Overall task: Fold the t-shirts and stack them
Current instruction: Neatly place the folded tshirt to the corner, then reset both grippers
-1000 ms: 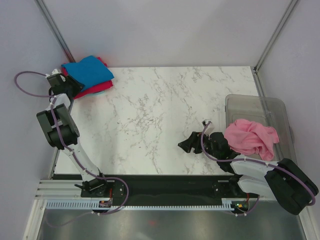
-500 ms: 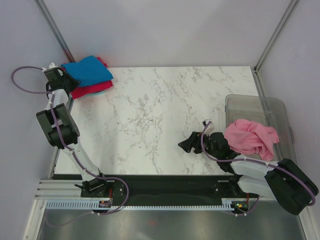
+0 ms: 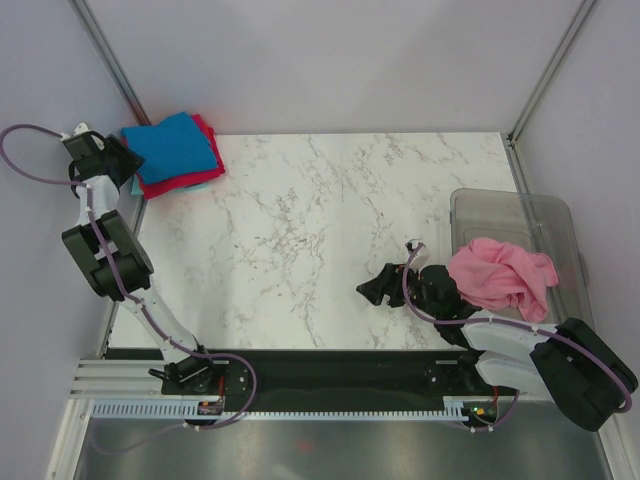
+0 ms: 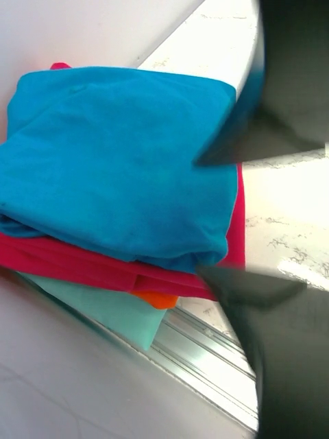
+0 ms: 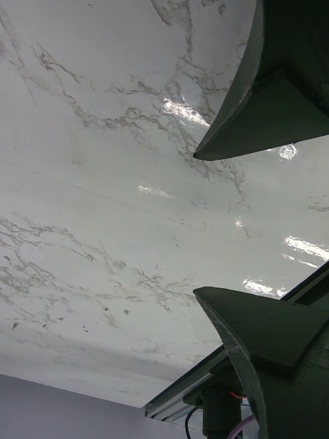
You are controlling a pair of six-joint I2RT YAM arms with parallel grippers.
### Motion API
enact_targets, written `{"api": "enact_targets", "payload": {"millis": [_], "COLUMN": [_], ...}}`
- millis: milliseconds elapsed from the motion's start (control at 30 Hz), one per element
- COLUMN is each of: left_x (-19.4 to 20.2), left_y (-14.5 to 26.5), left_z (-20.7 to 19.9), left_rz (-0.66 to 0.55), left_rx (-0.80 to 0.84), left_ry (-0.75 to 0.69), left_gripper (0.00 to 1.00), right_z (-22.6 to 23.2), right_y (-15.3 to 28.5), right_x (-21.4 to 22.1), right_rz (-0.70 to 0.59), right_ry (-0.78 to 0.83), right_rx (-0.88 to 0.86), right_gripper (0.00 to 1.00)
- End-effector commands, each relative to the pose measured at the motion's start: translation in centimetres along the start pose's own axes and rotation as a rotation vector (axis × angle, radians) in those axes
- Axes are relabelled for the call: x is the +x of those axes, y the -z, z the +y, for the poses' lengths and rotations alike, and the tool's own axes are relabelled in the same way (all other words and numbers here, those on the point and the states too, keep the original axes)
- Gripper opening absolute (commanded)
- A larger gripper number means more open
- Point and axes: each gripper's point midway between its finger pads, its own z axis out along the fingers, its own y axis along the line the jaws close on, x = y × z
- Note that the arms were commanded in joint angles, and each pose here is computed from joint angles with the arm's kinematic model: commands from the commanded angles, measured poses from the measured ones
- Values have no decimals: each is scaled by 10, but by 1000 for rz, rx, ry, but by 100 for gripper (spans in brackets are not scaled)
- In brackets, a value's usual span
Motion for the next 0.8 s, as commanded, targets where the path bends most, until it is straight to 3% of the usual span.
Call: {"api": "enact_targets", "payload": {"millis": [0,267,467,500,567,600,633,767], "left_x": [-23,-30,-19,5,7,27,23,66], "left_y": [6,49,117,122,153,157,180,217], "left_z": [19,10,-20,-23,-46,-51,-67,-102], "left_rz": [-47,-113,-193,-158,-192,-161,-200,-146], "left_rx": [-44,-94,-44,-25,44,74,120,275], "left_ry": [22,102,223,236,266,272,259,187], "left_gripper": [73,79,80,81,81,81,81,81], "right_z": [9,8,8,9,9,9,8,7], "right_y": [0,0,-1,-1,-1,-1,-2,-3], "right_x": [-10,-10,-11,-11,-11,-11,-9,-8], "right_rz": [-45,-46,-45,-47,-42,-39,-30,-15], "right_ry": [4,5,8,6,7,10,12,9], "right_rx": [-37,-33,-32,-32,-32,-31,-26,-16], "right_gripper": [83,83,83,83,83,83,83,83]}}
